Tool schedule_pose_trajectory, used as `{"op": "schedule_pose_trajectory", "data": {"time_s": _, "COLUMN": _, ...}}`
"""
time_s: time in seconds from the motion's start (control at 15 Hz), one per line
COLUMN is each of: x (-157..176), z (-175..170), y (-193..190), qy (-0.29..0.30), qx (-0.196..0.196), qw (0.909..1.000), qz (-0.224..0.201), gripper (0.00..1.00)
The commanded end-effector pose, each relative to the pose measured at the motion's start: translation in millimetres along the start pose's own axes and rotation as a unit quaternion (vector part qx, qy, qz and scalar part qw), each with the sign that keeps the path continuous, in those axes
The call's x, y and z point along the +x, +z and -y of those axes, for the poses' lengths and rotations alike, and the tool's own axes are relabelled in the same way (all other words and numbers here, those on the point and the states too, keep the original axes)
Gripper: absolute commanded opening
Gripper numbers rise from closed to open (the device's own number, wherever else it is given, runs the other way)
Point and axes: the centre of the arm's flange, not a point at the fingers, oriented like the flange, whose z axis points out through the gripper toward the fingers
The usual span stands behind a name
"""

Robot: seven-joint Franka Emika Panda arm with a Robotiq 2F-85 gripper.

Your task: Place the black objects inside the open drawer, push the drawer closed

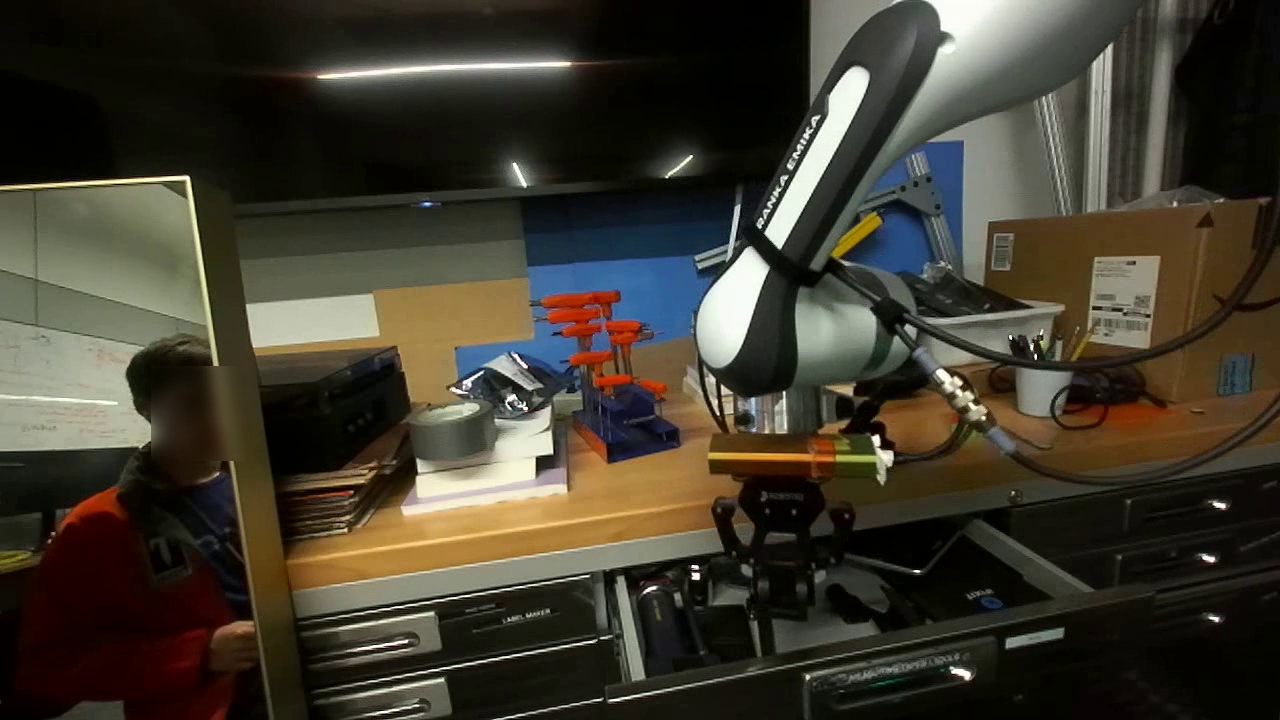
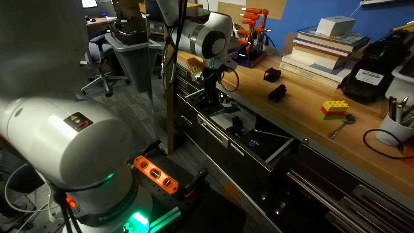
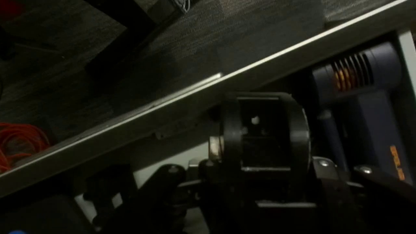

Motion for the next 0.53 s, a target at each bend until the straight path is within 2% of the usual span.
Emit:
{"op": "schedule_pose_trajectory", "data": {"time_s": 0.0, "x": -10, "z": 1, "y": 32, "qy": -0.07, "qx": 0.018, "qw": 0.9972, "qz": 0.019, "gripper": 0.25}}
{"op": "schedule_pose_trajectory", "data": {"time_s": 0.13, "x": -5, "z": 5, "y": 40, "qy": -0.098, "qx": 0.02, "qw": 0.9948, "qz": 0.019, "gripper": 0.25}}
{"op": "schedule_pose_trajectory", "data": {"time_s": 0.47, "x": 11, "z": 15, "y": 21, "qy": -0.14, "qx": 0.023, "qw": 0.9898, "qz": -0.003, "gripper": 0.25}}
